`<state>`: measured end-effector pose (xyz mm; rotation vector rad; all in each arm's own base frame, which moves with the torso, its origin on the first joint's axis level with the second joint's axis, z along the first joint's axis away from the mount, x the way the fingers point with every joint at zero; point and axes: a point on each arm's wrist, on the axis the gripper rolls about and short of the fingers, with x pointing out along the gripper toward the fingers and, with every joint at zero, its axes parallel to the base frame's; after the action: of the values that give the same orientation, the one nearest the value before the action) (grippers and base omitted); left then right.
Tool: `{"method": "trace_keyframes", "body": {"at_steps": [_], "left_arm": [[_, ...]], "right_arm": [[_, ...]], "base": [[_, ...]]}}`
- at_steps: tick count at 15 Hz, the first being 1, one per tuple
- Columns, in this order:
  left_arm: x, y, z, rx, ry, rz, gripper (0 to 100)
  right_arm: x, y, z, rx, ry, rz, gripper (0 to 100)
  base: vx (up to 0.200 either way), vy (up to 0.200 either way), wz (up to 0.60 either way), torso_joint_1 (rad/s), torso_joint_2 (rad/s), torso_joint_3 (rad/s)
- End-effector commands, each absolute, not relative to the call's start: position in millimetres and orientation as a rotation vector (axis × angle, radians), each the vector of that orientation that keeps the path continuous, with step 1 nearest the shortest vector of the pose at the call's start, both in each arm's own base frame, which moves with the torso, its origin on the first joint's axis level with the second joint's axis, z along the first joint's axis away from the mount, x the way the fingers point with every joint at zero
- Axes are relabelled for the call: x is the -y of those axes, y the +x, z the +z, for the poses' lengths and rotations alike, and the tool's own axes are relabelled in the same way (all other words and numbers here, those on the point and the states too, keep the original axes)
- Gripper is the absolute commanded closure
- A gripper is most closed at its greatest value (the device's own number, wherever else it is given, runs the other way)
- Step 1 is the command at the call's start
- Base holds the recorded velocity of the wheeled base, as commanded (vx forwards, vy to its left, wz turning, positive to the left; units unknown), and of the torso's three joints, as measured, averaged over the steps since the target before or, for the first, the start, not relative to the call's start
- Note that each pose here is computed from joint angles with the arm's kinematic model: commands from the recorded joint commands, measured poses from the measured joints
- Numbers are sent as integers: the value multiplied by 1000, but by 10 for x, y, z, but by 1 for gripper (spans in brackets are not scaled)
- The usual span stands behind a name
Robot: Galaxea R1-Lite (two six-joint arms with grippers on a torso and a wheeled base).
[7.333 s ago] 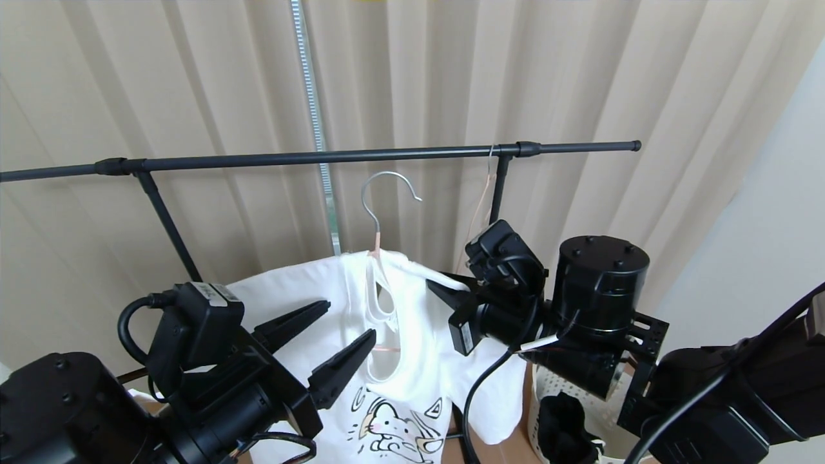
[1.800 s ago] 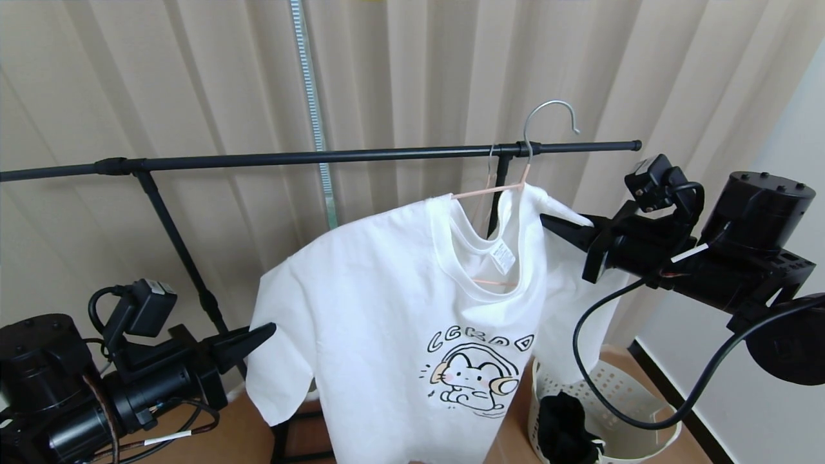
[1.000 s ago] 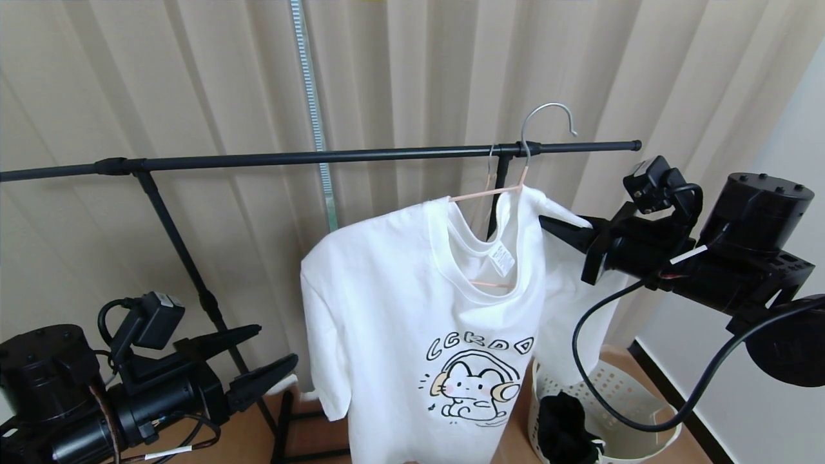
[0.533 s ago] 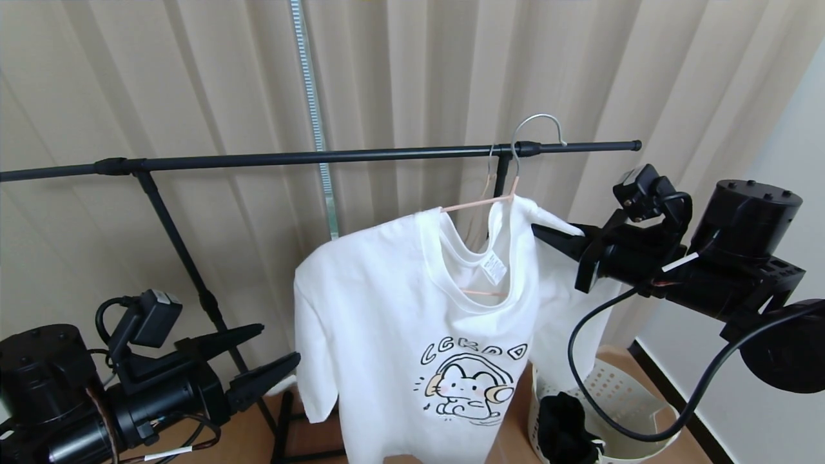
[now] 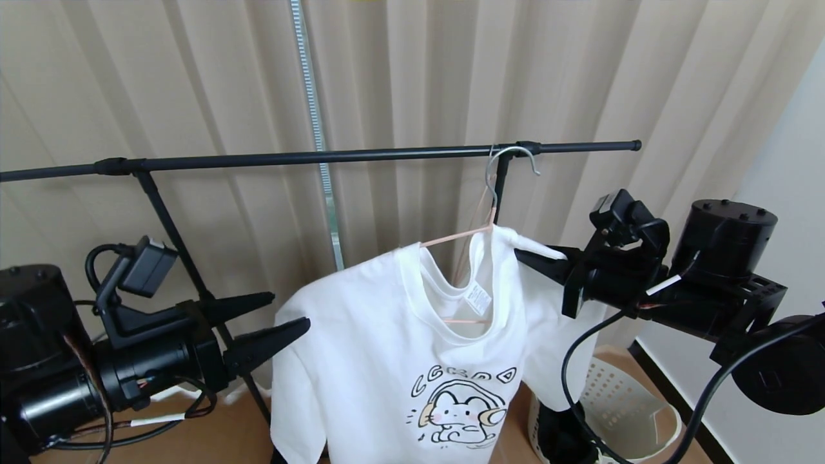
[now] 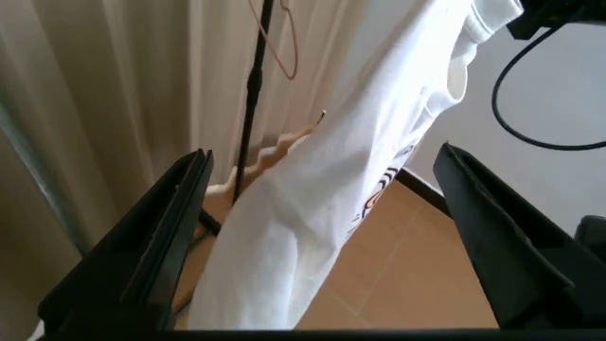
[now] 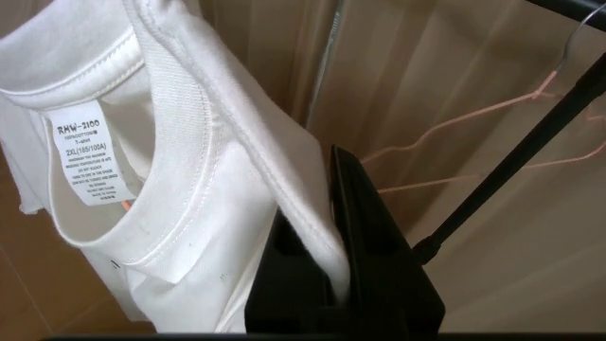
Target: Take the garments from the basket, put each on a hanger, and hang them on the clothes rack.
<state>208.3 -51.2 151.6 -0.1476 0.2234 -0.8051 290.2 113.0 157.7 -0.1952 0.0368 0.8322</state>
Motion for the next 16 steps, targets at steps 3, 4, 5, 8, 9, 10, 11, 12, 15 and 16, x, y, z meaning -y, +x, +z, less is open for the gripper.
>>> {"method": "trace_keyframes", "body": {"at_steps": [3,4,5,8,9,10,11,12,15,16], "left_arm": [[626,1914,2479,-98,-49,-882,0],[683,1912,2519,-129,-30,-908,0],[750,1926,2536,-178,-20,-922,0],[1060,2069,2508,-263,63,-923,0],[1175,2111,2466,-271,96,-953,0],[1259,2160,2417,-277,129,-978,0],[1303,2194,2384,-281,150,-991,0],[1353,2247,2358,-278,182,-996,0],[1559,2333,2380,-297,251,-986,0],[1591,2318,2429,-306,264,-1001,0]], "right_arm": [[-1211,2847,1557,-39,-203,865,100],[-1223,2825,1548,-39,-212,872,100],[-1237,2810,1541,-42,-212,878,100],[-1290,2778,1538,-40,-214,898,100],[-1298,2773,1535,-42,-214,900,100],[-1303,2773,1540,-39,-213,901,100],[-1302,2773,1538,-41,-213,899,100],[-1303,2775,1542,-39,-213,899,100],[-1299,2764,1567,-30,-213,898,100],[-1303,2762,1566,-31,-215,899,100]], "base": [[0,0,0,0,0,0],[0,0,0,0,0,0],[0,0,0,0,0,0],[0,0,0,0,0,0],[0,0,0,0,0,0],[0,0,0,0,0,0],[0,0,0,0,0,0],[0,0,0,0,0,0],[0,0,0,0,0,0],[0,0,0,0,0,0]]}}
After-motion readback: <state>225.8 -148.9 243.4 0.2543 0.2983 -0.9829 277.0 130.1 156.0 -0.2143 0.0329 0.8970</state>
